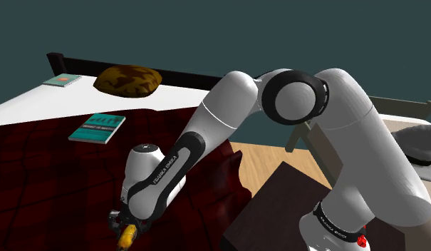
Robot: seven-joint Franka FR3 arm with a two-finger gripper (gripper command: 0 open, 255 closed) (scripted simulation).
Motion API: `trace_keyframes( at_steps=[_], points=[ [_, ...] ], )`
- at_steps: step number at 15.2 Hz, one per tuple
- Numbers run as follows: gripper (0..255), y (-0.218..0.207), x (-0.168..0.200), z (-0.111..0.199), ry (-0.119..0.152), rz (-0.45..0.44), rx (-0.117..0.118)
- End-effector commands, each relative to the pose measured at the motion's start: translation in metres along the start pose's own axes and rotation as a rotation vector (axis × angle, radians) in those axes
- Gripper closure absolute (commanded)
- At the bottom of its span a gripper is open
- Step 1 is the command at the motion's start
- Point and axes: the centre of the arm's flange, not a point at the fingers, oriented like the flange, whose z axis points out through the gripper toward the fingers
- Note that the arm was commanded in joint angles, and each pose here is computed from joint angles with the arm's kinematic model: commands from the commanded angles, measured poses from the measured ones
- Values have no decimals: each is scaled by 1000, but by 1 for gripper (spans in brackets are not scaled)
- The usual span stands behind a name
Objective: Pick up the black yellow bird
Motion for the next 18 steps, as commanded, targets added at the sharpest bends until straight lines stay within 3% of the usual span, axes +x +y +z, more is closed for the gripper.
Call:
trace_keyframes(
  at_steps=[1, 5, 18],
  points=[
    [255, 0, 0, 0, 0, 0, 0],
    [255, 0, 0, 0, 0, 0, 0],
    [255, -14, -19, -65, 0, 0, 0]
  ],
)
